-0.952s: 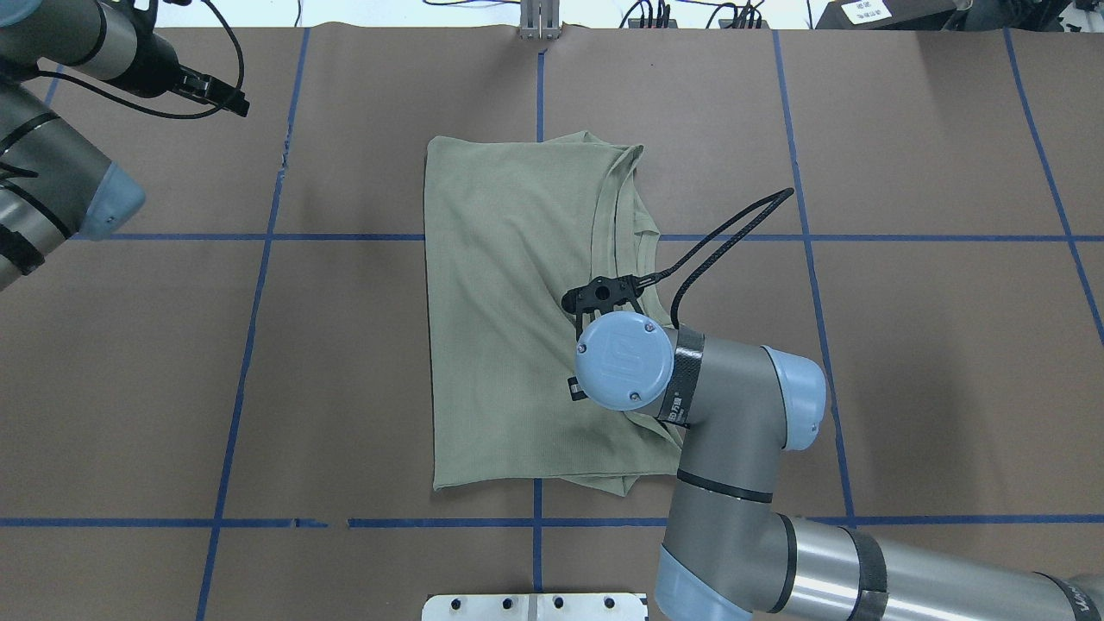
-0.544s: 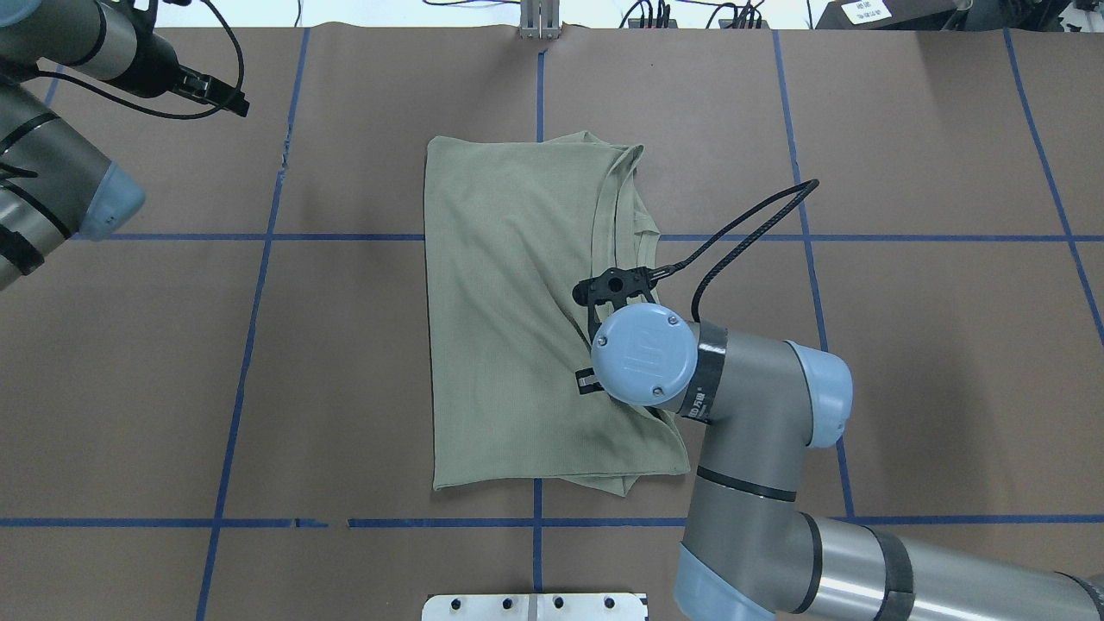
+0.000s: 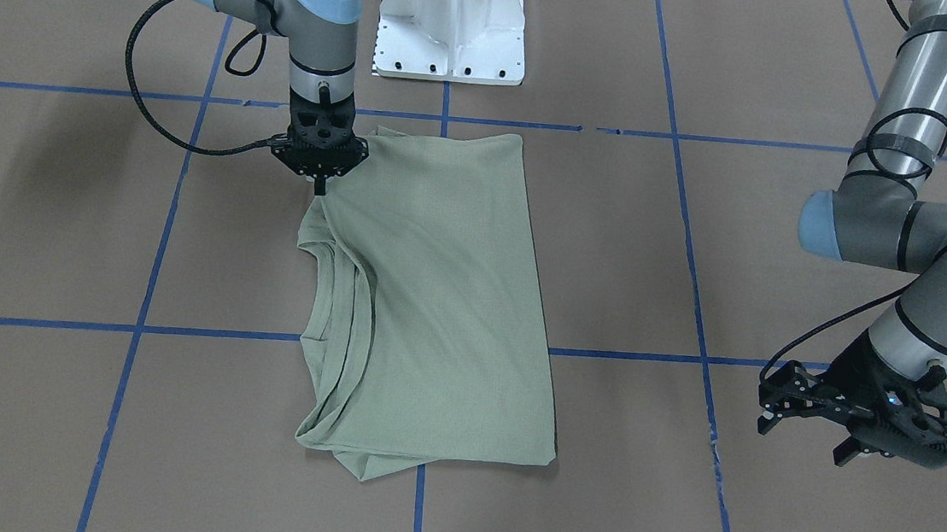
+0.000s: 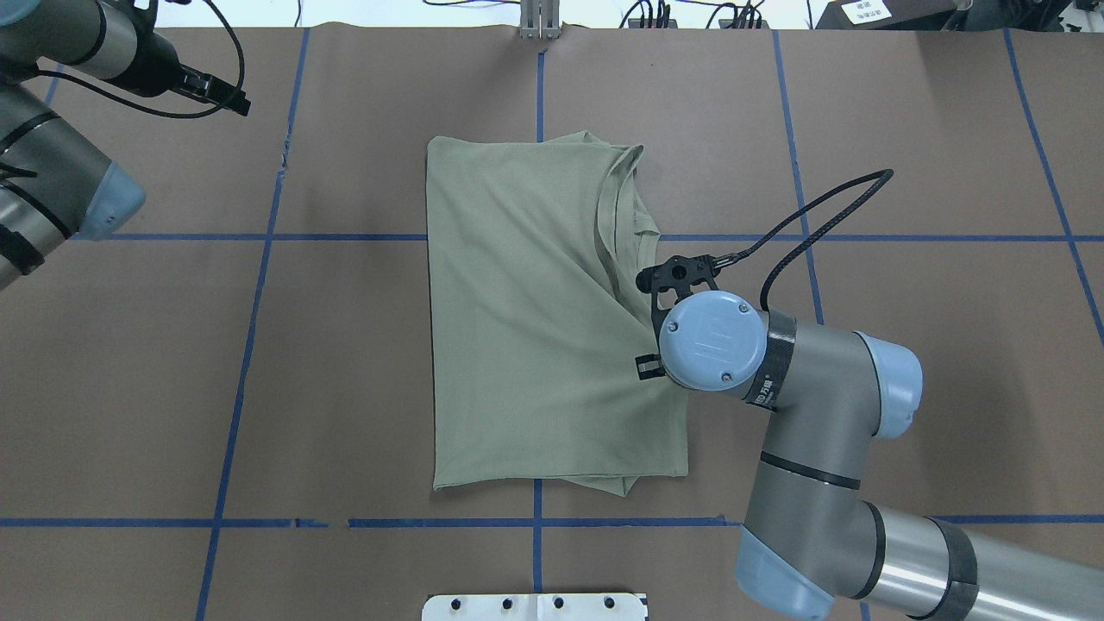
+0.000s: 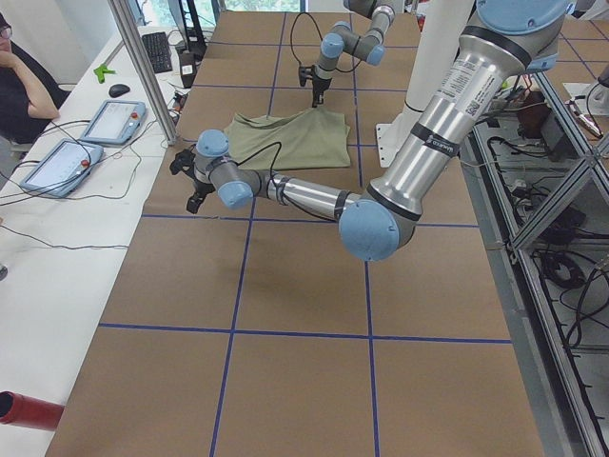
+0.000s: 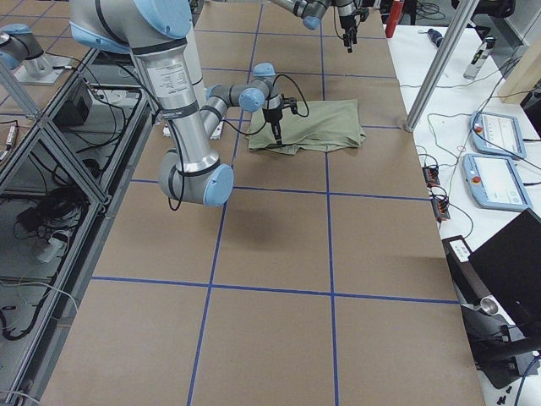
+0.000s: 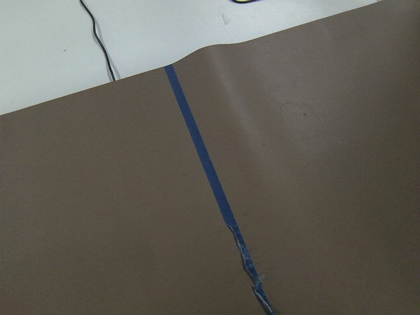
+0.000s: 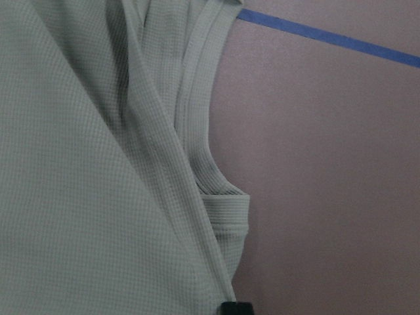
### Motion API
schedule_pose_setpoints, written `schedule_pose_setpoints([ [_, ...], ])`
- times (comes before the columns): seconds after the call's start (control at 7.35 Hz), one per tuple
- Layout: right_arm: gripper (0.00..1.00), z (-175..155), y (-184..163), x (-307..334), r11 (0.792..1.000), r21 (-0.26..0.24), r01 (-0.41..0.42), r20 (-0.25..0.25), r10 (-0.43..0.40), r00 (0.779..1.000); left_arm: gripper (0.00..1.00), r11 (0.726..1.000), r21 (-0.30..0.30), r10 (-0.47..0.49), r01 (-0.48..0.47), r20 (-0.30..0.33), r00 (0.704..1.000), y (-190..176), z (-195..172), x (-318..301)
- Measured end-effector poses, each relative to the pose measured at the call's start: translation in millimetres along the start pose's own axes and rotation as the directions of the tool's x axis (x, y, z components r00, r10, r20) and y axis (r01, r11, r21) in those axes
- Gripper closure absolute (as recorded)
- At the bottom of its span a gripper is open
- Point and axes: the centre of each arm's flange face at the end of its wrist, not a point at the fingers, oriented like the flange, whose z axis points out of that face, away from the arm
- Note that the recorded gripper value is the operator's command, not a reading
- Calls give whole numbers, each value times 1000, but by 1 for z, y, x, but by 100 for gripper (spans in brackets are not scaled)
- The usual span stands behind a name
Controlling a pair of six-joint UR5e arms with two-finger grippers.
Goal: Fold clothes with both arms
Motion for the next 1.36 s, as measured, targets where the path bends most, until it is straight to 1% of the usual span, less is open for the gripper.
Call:
schedule_pose_setpoints([
  [0.14,0,6,3,6,1000,-5,-6,-14,6,1000,0,1000,1,0,0,-1,1000,0,0,0],
  [0.41,0,4,-2,7,1000,5,-17,-9,17,1000,0,1000,1,2,-2,-2,1000,0,-1,1],
  [0.68,0,-20,-43,9,996,52,-66,23,65,998,0,1000,-2,-7,7,-18,1000,-1,-3,5],
  [0.82,0,-32,-60,10,993,69,-98,64,94,994,0,999,-8,-45,45,-54,998,-1,-10,14],
  [0.95,0,-40,-68,12,986,79,-149,142,137,980,0,994,-11,-113,112,-100,989,2,-24,32],
  [1.09,0,-43,-65,18,973,77,-217,232,194,953,0,982,-19,-189,188,-152,970,17,-41,61],
  [1.22,0,-47,-56,29,957,61,-284,310,253,917,0,966,-46,-258,254,-202,945,45,-56,97],
  [1.36,0,-48,-40,43,935,34,-353,372,316,873,0,946,-85,-325,314,-245,913,81,-68,140],
])
